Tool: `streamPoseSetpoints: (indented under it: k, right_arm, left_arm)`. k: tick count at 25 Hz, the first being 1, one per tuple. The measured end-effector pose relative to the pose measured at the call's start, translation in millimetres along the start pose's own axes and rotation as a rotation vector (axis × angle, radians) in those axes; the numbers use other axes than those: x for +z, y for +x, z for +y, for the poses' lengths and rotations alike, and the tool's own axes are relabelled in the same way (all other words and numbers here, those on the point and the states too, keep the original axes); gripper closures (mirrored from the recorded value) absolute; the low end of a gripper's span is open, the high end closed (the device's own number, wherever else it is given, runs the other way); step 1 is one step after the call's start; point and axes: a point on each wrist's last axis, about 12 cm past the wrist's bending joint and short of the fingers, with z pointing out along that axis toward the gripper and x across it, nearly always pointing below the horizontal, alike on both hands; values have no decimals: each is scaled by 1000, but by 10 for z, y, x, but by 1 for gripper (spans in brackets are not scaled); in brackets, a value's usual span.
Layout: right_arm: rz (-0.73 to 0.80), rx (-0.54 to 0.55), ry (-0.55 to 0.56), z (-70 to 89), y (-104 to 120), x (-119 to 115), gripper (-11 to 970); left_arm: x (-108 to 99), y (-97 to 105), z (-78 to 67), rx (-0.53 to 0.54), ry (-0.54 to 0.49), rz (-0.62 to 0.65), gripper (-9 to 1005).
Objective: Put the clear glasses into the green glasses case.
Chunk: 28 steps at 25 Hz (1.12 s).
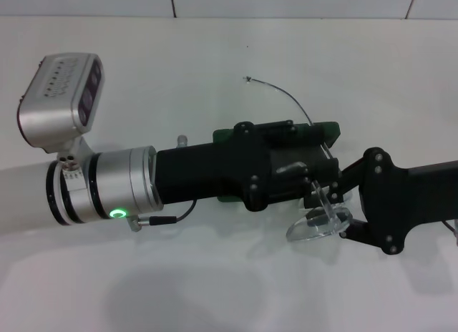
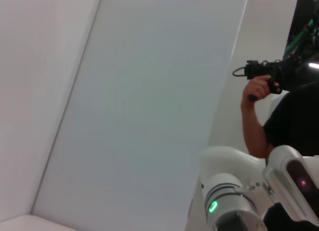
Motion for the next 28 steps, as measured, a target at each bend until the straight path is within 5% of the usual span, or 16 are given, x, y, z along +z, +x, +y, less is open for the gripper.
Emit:
streamPoseSetpoints:
  k: [12,28]
  right_arm:
    - [-12,13,-1,79,-29,-43,842]
    - [-26,2,14,123,-48,-63,842]
  left_arm:
    - [-80,-38,-33,-7,-25,-89,426]
    - [-37,58,-95,-29,23,-22,428]
